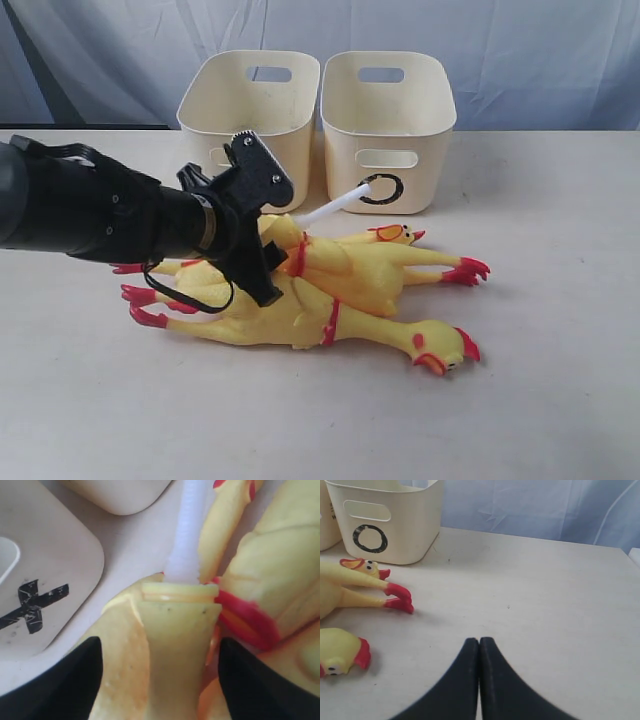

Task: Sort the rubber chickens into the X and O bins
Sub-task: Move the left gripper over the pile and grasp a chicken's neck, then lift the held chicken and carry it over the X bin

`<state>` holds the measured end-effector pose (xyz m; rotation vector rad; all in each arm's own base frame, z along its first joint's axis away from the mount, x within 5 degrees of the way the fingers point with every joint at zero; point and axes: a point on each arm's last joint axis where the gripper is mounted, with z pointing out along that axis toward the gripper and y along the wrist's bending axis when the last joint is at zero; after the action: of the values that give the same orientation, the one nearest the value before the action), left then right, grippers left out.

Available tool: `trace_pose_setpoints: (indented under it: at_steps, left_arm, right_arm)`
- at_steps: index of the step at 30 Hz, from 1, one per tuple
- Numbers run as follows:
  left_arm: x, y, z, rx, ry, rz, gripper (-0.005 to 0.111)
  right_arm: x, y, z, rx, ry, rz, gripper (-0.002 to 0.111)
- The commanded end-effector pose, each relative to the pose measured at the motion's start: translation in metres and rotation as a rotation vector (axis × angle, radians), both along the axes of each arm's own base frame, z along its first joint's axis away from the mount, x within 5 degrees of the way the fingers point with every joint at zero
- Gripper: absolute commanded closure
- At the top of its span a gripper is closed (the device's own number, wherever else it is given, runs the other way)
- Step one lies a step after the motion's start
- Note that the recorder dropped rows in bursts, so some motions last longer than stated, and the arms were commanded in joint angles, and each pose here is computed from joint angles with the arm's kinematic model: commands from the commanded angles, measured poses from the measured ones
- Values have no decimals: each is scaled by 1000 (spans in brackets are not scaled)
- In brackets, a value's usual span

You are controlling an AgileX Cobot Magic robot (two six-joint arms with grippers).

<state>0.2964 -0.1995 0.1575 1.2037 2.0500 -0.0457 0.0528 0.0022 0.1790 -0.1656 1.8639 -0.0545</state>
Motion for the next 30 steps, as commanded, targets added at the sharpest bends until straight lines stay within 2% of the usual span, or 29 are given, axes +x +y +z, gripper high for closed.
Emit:
trace_pose_setpoints:
  at_steps: [1,4,11,20,26,27,30]
  left_arm:
    - [-3,-3,-13,9,31,-42,43]
    - [-3,-3,-13,23,22,-60,45]
    - [-4,-5,-12,10,24,-79,65]
    - [-4,-5,-12,32,10,-108,68]
    - [-3,-3,-10,54,-3,-88,95]
    - [-2,0,-6,70,-20,-66,103]
    - [-2,3,6,72,-56,-52,107]
  right_arm:
    - [0,0,0,-4,-10,1,108]
    - [0,0,0,-4,-10,1,108]
    - [0,0,0,-4,-10,1,108]
    - [0,0,0,-4,-10,1,108]
    - [0,0,0,-2,-9,2,108]
    - [0,0,0,0,-11,2,108]
    - [0,0,0,0,-12,2,108]
